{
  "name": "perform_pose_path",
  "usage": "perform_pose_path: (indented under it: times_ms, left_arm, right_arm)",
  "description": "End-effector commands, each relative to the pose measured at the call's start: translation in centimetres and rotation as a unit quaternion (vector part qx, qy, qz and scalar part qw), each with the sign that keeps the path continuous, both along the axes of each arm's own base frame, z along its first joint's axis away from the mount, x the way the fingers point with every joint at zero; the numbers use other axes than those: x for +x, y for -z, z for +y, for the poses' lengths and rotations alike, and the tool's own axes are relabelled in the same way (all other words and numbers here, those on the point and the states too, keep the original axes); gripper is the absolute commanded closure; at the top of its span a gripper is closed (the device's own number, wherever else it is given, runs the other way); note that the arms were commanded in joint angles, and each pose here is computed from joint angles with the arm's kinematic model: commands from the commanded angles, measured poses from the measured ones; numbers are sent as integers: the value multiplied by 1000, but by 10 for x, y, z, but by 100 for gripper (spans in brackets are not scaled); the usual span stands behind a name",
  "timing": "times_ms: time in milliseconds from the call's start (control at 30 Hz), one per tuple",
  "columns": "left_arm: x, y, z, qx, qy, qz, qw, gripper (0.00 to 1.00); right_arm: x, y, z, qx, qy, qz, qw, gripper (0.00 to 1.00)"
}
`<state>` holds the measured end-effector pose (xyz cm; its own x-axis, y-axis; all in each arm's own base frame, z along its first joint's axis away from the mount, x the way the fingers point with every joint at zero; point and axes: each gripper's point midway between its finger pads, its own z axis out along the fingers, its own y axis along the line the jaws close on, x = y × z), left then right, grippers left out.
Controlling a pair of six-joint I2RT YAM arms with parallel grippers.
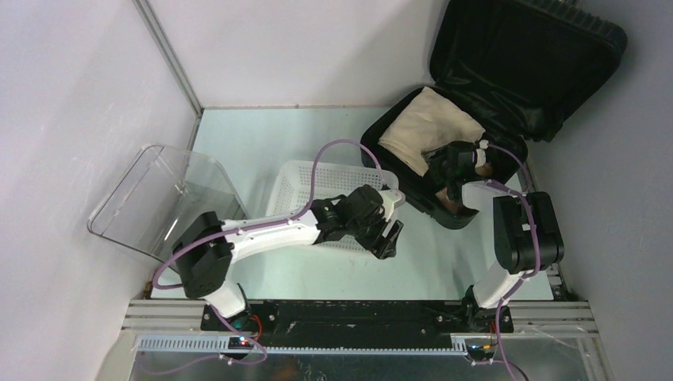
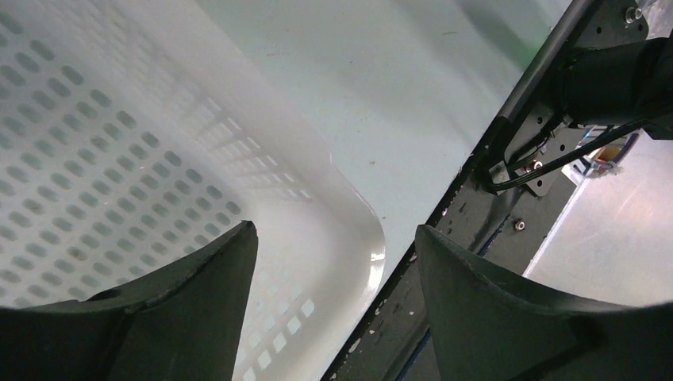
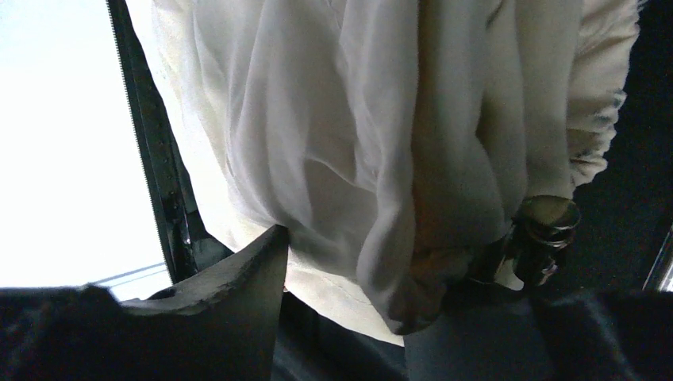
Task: Open, take out, and arrange the luggage
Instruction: Close the clothes in the opened luggage, then pick up the clothes from the opened luggage.
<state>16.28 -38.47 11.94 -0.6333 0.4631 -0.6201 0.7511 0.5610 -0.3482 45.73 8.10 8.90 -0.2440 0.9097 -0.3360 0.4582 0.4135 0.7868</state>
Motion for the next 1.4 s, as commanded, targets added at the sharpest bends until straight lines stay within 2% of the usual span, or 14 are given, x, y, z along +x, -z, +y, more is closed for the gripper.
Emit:
perform_pose_path:
  times_ms: [0,100,333,433,567,700,733,867,1000,1100,1167,1267,1367]
  left_arm:
    - [-8,1,-20,-31,19,22,999,22]
    - [-7,-3,-26,-41,25,23,999,23]
    - [-7,-22,-47,-78,42,22,996,33]
    - [-4,-32,-57,-94,44,17,994,37]
    - [-1,-46,-73,-107,47,8,993,44]
    - [8,-60,-80,-111,36,-8,993,44]
    - [12,-67,-82,-114,32,-15,993,42]
    - [44,-75,-67,-58,-32,-70,995,31]
    - [70,-93,-50,-37,-52,-104,993,27]
    - [109,-115,-34,-42,-91,-114,989,24]
    - [137,-114,-31,-32,-107,-121,986,23]
    - [182,-114,-21,4,-145,-166,975,18]
    - [223,-114,-28,5,-166,-180,970,15]
  right_arm:
    - [17,-24,-7,-20,12,-58,998,52]
    - [16,-30,-9,-40,4,-66,997,61]
    - [8,-45,-13,-98,-14,-74,992,92]
    - [6,-62,-18,-125,-15,-92,988,100]
    - [-1,-78,-26,-167,-25,-102,980,100]
    - [-13,-82,-34,-197,-32,-88,976,100]
    - [-15,-85,-36,-200,-32,-89,975,100]
    - [-31,-74,-56,-209,-36,-46,976,100]
    - [-41,-72,-66,-217,-51,-32,974,100]
    - [-46,-65,-79,-224,-55,-16,973,100]
    - [-51,-57,-85,-218,-55,-4,974,100]
    - [-60,-44,-95,-211,-55,16,976,100]
    - [-61,-40,-96,-211,-65,18,975,100]
